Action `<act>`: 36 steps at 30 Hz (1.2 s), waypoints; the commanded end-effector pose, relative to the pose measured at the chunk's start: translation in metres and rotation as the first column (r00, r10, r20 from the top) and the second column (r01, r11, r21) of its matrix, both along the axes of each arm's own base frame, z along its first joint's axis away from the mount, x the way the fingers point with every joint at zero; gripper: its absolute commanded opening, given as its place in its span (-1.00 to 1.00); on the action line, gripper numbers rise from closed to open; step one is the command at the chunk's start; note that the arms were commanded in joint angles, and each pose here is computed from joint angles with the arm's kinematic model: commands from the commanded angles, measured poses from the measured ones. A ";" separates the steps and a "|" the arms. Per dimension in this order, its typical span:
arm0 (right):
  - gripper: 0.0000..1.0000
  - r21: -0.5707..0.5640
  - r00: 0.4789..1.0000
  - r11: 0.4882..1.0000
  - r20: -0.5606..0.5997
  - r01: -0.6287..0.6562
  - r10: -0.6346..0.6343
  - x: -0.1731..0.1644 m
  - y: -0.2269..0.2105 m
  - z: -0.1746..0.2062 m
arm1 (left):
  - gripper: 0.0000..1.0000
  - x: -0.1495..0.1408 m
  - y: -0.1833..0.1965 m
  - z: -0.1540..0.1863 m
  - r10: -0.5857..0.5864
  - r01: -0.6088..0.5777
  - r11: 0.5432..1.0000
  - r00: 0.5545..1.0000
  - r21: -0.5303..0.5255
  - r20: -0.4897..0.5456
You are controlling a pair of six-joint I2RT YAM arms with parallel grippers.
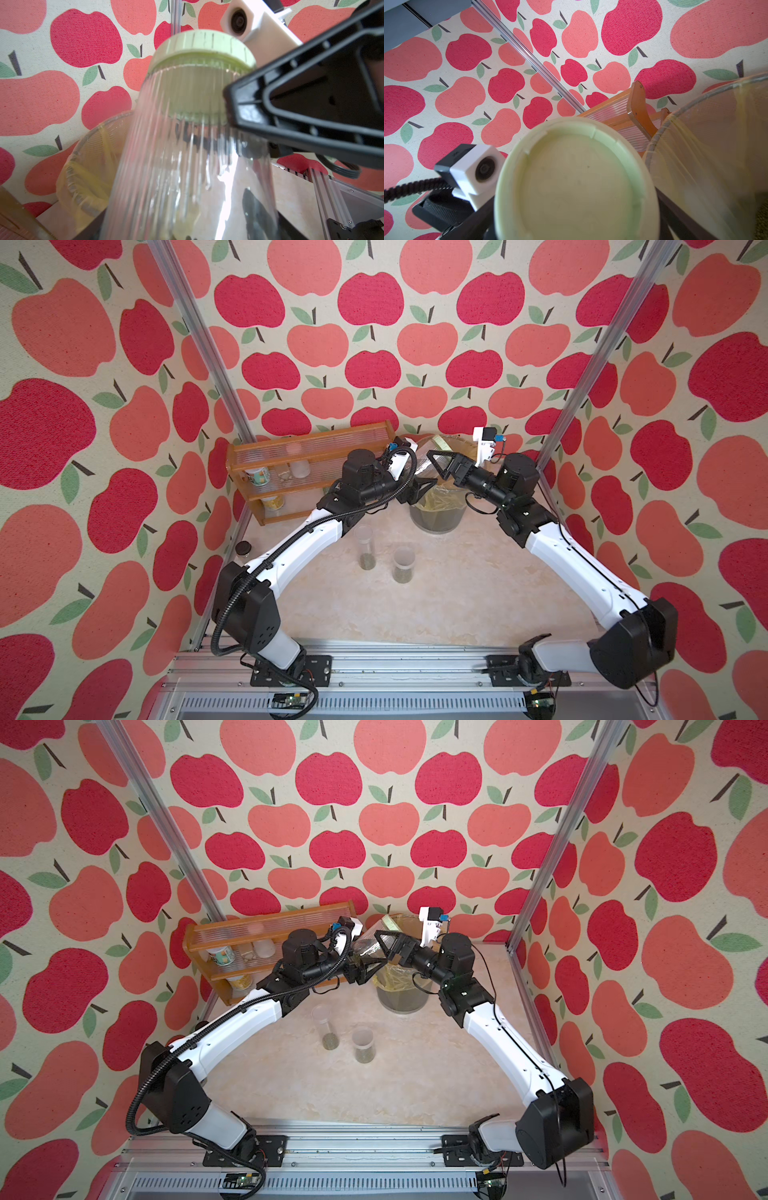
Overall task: Empty moldy mung beans from jars
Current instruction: Pick up the jar from the center of the board, then unscrew the lid from the jar.
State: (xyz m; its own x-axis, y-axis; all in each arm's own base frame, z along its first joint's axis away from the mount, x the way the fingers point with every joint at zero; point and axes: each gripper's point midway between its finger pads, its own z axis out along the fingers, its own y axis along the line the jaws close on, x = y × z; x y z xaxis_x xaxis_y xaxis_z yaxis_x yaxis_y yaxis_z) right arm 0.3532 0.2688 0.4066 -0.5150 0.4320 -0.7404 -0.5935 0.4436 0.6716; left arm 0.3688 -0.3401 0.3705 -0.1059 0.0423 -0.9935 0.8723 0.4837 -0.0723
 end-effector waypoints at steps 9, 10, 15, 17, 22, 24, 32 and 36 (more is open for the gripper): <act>0.97 -0.116 0.992 0.985 0.046 0.125 -0.121 -0.026 -0.039 0.023 | -0.05 0.010 0.018 0.038 0.151 -0.153 0.988 0.962 -0.007 0.227; 0.97 -0.121 0.991 0.984 0.048 0.134 -0.129 -0.028 -0.042 0.025 | -0.05 0.011 0.017 0.038 0.151 -0.154 0.988 0.962 -0.005 0.228; 0.95 -0.157 0.980 0.968 0.038 0.197 -0.194 -0.027 -0.055 0.033 | -0.05 0.015 0.014 0.035 0.154 -0.158 0.987 0.961 0.000 0.232; 0.94 -0.170 0.979 0.964 0.023 0.204 -0.203 -0.025 -0.055 0.033 | -0.05 0.018 0.011 0.034 0.147 -0.152 0.988 0.961 0.004 0.234; 0.93 -0.172 0.978 0.963 0.008 0.206 -0.208 -0.021 -0.053 0.033 | -0.05 0.021 0.006 0.037 0.134 -0.137 0.991 0.964 -0.003 0.229; 0.93 -0.161 0.977 0.965 0.005 0.209 -0.211 -0.020 -0.053 0.032 | -0.05 0.022 0.002 0.037 0.125 -0.128 0.992 0.966 -0.002 0.225; 0.92 -0.132 0.982 0.974 0.003 0.186 -0.187 -0.010 -0.044 0.038 | -0.05 0.024 -0.007 0.033 0.116 -0.124 0.992 0.967 0.024 0.228; 0.90 -0.124 0.980 0.972 -0.001 0.198 -0.200 -0.003 -0.044 0.038 | -0.05 0.023 -0.008 0.032 0.115 -0.124 0.992 0.966 0.028 0.230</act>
State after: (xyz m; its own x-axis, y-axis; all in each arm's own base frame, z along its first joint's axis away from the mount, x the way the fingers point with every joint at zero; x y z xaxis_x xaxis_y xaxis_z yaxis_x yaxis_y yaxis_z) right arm 0.3479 0.2272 0.4238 -0.4716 0.3997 -0.7860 -0.4579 0.6508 0.6057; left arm 0.3930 -0.3473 0.3578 -0.0036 0.1479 -0.9890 0.8124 0.5771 0.0834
